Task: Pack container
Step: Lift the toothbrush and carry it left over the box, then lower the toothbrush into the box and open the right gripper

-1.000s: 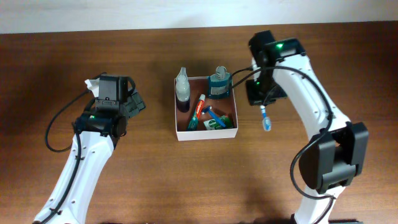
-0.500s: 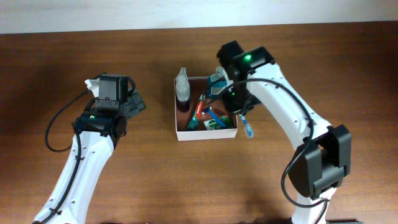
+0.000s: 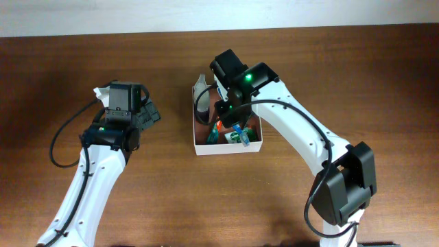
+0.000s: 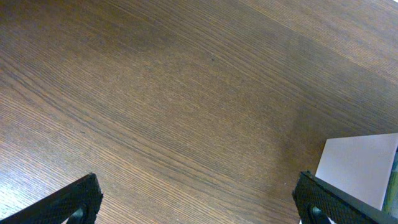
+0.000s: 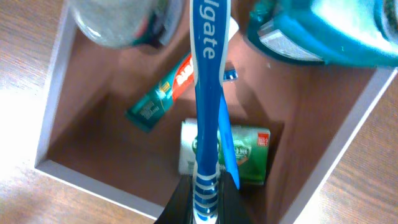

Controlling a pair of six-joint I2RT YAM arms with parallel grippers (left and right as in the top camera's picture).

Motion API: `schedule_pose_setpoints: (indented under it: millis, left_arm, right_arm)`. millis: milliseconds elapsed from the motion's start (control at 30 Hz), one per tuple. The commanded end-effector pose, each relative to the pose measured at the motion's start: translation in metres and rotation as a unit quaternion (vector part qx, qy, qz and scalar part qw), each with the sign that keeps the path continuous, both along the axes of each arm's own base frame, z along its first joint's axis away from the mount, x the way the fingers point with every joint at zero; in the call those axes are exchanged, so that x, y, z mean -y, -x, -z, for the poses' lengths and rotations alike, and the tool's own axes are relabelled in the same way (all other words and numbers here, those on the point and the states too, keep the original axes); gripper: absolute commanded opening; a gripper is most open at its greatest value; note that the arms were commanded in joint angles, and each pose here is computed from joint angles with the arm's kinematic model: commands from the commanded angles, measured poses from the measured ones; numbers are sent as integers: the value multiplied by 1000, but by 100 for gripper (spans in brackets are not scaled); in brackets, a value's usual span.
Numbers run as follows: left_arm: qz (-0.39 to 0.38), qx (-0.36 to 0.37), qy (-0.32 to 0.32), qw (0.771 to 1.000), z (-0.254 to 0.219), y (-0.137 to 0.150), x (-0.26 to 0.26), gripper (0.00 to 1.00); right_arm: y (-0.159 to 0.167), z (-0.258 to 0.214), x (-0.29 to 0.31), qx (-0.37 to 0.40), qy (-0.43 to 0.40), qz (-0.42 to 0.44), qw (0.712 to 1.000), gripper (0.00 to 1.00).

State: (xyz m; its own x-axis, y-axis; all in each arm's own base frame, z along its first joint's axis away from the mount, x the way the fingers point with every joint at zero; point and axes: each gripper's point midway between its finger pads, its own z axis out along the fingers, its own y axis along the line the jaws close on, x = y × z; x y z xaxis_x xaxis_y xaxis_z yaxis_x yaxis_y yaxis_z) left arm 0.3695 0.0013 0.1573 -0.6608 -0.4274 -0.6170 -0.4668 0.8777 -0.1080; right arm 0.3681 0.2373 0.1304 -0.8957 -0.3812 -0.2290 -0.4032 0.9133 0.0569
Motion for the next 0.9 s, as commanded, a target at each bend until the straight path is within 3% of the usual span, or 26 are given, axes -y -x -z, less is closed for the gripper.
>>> schedule_pose_setpoints:
  millis: [0,567,867]
  left_arm:
    - [-3,11,-8,1000,-8,-1,-4,99]
    - [-3,11,-8,1000,-8,-1,-4,99]
    - [-3,11,-8,1000,-8,-1,-4,99]
  right_arm:
    - [-2,4,-7,8,-9,-1,1000,4]
    - [1,83,-4,17,-13,-1,1000,6]
    - [-2,100,-6,32,-23,-1,999,6]
